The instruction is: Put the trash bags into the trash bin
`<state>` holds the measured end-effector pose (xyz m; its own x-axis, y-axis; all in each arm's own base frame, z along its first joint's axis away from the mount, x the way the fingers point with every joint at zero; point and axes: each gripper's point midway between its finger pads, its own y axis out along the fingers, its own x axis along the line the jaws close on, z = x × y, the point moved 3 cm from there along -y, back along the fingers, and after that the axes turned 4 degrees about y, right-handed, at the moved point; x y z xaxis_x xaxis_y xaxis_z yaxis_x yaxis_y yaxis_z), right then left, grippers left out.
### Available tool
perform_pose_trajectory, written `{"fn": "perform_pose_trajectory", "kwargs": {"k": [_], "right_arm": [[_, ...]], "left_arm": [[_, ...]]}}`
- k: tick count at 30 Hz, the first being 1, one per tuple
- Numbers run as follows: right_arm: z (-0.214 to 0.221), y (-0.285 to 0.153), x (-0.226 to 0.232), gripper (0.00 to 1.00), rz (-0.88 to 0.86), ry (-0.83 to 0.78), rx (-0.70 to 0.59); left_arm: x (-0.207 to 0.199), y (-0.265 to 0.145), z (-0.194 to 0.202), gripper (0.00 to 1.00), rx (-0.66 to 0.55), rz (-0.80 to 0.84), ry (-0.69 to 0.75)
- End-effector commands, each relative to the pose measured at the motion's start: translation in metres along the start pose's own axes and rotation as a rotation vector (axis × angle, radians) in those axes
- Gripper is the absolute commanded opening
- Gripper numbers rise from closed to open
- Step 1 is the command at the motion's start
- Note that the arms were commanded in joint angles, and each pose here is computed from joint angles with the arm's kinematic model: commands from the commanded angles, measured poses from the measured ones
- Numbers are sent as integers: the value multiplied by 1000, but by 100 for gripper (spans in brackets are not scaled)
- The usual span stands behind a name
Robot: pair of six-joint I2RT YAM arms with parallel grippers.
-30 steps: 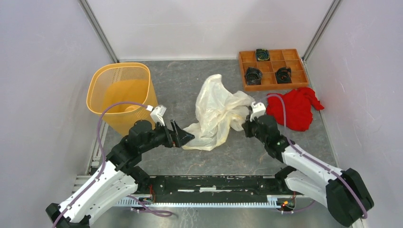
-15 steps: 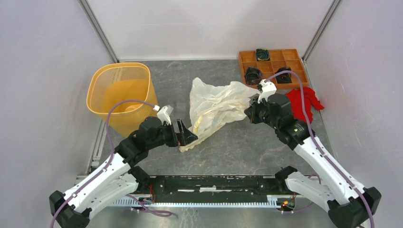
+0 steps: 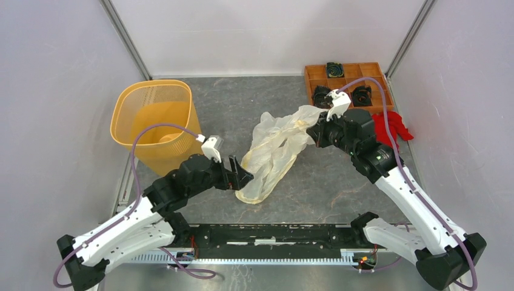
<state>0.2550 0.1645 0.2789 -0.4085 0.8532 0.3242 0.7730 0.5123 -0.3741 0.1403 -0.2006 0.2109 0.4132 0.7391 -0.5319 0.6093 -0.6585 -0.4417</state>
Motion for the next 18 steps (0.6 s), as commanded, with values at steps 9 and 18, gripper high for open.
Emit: {"fn": "perform_pose_trajectory", "kwargs": {"k": [9,18], "right_arm": [[-15,-9,11,0,-76,-94,-54],[50,12,0,0,-149,-144,79]], "left_arm": [[38,49,43,74,55,-116,-33],[60,31,23,2,-75,-275,-63]]}}
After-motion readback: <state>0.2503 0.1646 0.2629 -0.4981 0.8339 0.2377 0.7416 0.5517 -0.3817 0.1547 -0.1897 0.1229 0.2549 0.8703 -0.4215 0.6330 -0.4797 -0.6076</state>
